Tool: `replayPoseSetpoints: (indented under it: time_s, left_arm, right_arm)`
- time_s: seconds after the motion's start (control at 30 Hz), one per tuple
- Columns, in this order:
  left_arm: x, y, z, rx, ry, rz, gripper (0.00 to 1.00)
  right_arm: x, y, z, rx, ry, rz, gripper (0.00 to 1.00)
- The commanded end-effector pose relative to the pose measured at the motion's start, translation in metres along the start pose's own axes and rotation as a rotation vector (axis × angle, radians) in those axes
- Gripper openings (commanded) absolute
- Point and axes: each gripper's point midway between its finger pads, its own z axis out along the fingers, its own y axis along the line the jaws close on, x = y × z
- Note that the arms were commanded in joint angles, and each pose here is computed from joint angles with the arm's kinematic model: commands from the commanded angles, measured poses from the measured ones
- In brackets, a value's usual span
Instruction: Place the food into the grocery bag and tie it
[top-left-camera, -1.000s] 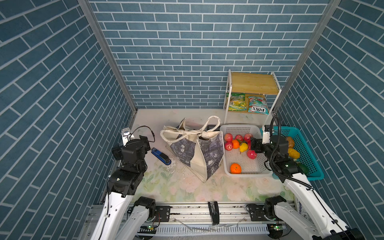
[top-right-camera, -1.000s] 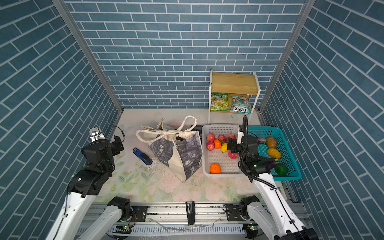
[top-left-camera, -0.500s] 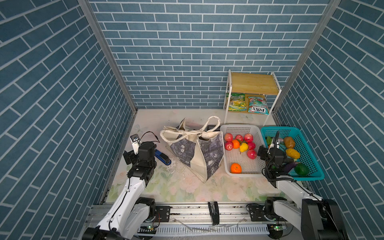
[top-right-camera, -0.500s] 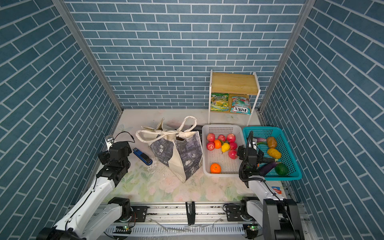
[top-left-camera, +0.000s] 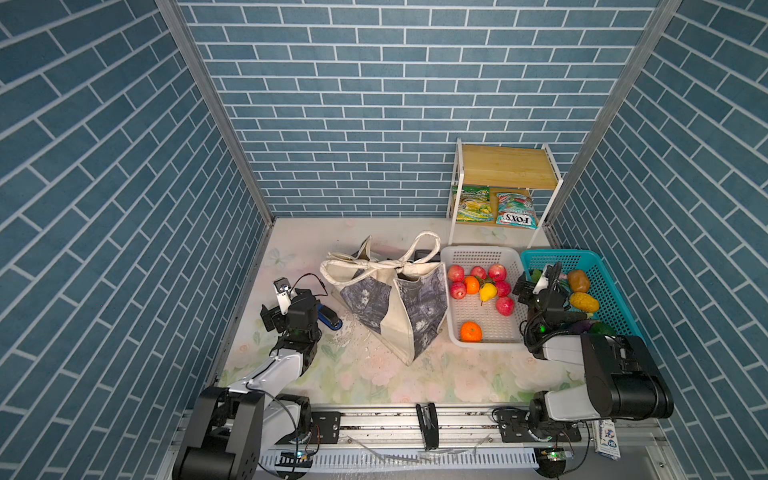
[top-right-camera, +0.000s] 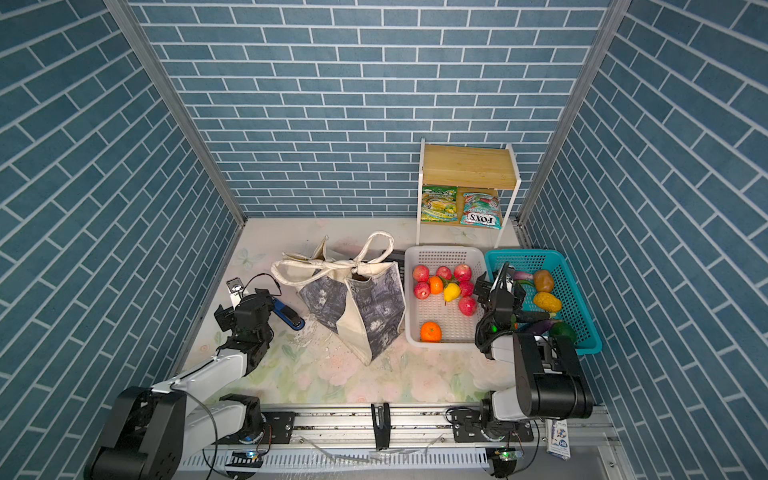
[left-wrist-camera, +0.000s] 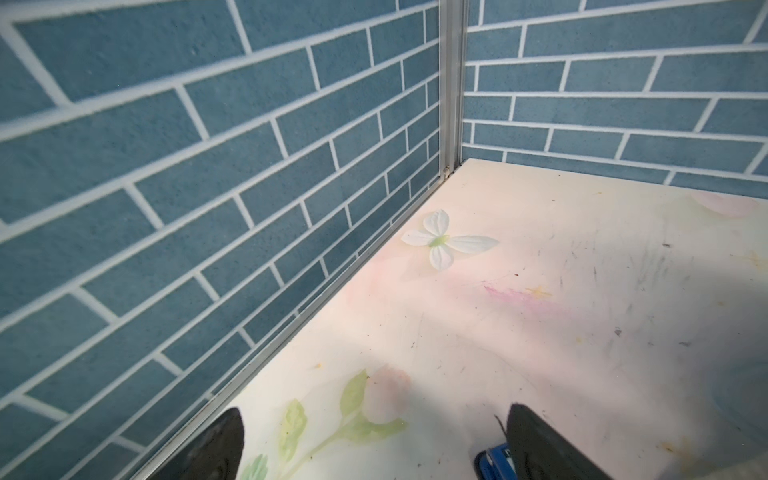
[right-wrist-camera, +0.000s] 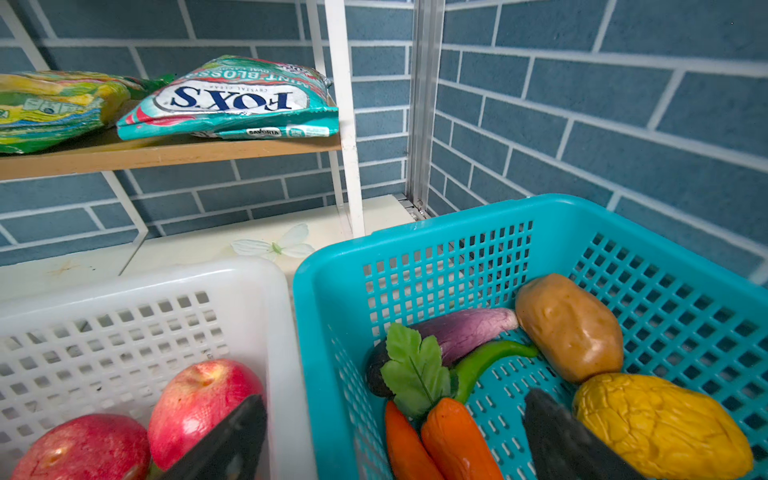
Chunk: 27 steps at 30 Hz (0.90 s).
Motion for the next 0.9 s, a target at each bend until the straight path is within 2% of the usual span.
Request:
replayPoseSetpoints:
  time_s: [0.0, 0.27, 0.33, 0.4, 0.5, 0.53, 0.57, 0.63, 0.7, 0.73, 0.77, 0.87]
  left_arm:
    - [-0.014, -0.015, 0.003, 0.068, -0.087, -0.025, 1.0]
    - [-0.009, -0.038, 0.016, 0.16, -0.14, 0.012, 1.0]
    - [-0.005, -0.049, 0.018, 0.209, -0.086, 0.05, 1.0]
    - [-0.006, -0.054, 0.024, 0.239, -0.083, 0.048, 0.99]
    - [-0.001, -0.071, 0.029, 0.334, -0.035, 0.079, 0.95]
    - [0.007, -0.077, 0.032, 0.367, -0.015, 0.093, 0.99]
    - [0.007, -0.079, 0.037, 0.356, -0.04, 0.092, 0.99]
    - [0.011, -0.083, 0.036, 0.378, 0.012, 0.11, 1.0]
    - [0.011, -0.083, 0.037, 0.379, -0.008, 0.109, 1.0]
    - [0.013, -0.083, 0.037, 0.379, 0.013, 0.115, 1.0]
    - [0.009, -0.084, 0.038, 0.377, -0.015, 0.107, 1.0]
    - [0.009, -0.084, 0.037, 0.379, -0.013, 0.11, 1.0]
  right_arm:
    - [0.033, 0.003, -0.001, -0.036, 0.084, -0.051, 0.97]
    - [0.037, 0.002, 0.003, -0.042, 0.099, -0.042, 0.97]
    - [0.039, 0.002, 0.006, -0.046, 0.116, -0.038, 0.97]
    - [0.038, 0.003, 0.01, -0.052, 0.128, -0.036, 0.97]
    - [0.041, 0.006, 0.018, -0.058, 0.181, -0.043, 0.96]
    - [0.044, 0.005, 0.018, -0.059, 0.191, -0.046, 0.97]
    - [0.043, 0.005, 0.018, -0.058, 0.186, -0.046, 0.96]
    - [0.043, 0.005, 0.018, -0.059, 0.188, -0.047, 0.96]
    - [0.043, 0.006, 0.018, -0.06, 0.187, -0.047, 0.95]
    - [0.043, 0.005, 0.018, -0.059, 0.187, -0.047, 0.97]
    - [0.043, 0.005, 0.018, -0.059, 0.184, -0.047, 0.99]
    - [0.042, 0.004, 0.016, -0.053, 0.171, -0.048, 0.99]
